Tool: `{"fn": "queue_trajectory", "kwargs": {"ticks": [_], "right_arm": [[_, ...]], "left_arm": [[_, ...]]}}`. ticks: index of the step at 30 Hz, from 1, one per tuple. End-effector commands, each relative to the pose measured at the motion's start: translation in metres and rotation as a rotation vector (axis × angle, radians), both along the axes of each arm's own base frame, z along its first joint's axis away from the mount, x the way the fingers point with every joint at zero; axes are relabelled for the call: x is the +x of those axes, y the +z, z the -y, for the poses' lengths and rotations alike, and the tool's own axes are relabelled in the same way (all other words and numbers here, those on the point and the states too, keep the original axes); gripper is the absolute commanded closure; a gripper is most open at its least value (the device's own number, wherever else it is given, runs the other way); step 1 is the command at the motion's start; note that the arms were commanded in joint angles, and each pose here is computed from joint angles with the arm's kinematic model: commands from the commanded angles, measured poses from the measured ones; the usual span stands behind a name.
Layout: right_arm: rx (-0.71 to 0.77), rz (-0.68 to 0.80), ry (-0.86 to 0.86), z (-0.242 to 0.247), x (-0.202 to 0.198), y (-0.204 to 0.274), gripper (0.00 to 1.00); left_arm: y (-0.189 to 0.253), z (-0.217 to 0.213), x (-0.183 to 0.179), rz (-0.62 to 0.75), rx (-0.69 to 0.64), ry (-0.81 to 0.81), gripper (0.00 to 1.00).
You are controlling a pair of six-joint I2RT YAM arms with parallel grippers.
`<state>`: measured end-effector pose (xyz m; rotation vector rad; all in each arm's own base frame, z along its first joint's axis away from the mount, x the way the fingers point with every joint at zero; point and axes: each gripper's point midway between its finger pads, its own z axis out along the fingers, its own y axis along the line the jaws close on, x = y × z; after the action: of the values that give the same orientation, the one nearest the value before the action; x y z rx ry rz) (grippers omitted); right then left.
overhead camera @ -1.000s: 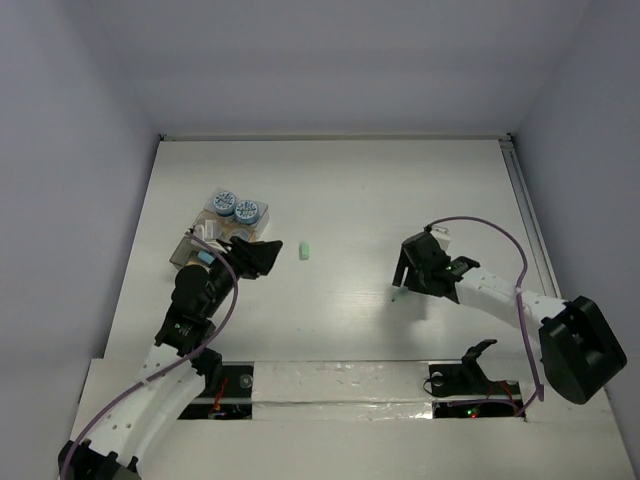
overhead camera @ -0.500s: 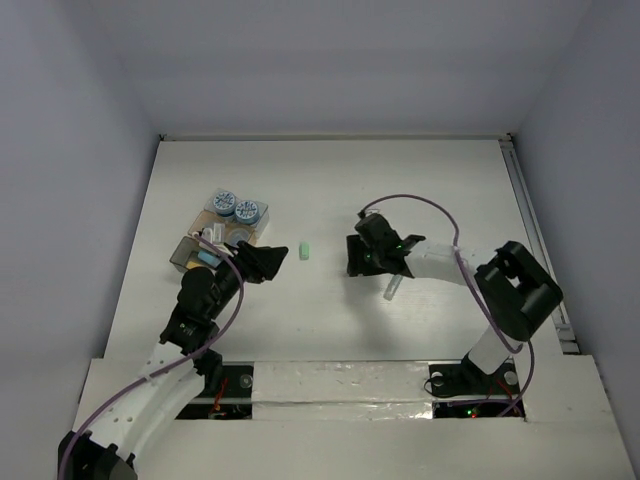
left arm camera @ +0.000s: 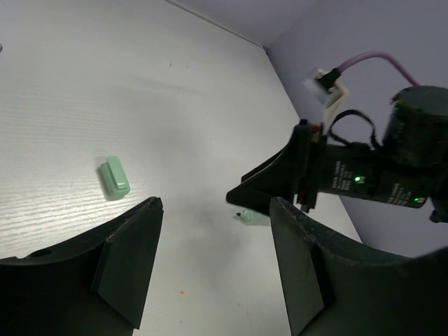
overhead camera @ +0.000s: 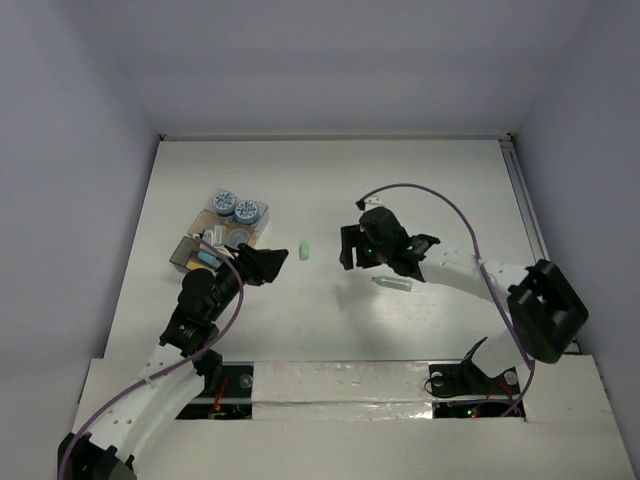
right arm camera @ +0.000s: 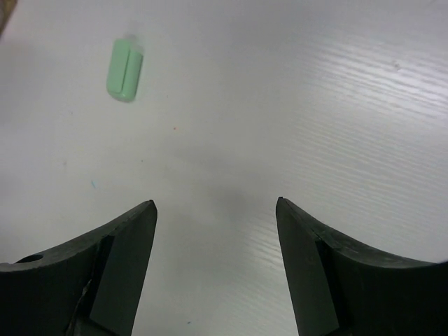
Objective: Sort the stationery into containers
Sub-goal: Pick up the pen from the center of the board.
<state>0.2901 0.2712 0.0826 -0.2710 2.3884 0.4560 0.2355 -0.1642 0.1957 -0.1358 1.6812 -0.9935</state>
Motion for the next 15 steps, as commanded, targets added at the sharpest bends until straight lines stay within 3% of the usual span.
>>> {"fn": "queue_trajectory", "kwargs": {"ticks": [1, 7, 11, 15], "right_arm": [[-0.056, 0.091, -0.087, 0.038, 0.009, 0.021, 0.25], [-0.211, -0.041, -0.022, 0.081, -0.026, -0.002, 0.16], [-0.23, -0.172, 0.01, 0.077, -0.042, -0.01, 0.17], [-0.306, -0.175, -0.006, 0.087, -0.037, -0.001, 0.16]], "left_arm": [[0.013, 0.002, 0.0, 0.046, -0.013, -0.008, 0.41], [0.007, 0.002, 0.001, 0.035, -0.004, -0.003, 0.41], [0.012, 0.004, 0.002, 0.042, 0.001, -0.011, 0.41], [0.012, 0.005, 0.002, 0.041, 0.002, -0.02, 0.41]]}}
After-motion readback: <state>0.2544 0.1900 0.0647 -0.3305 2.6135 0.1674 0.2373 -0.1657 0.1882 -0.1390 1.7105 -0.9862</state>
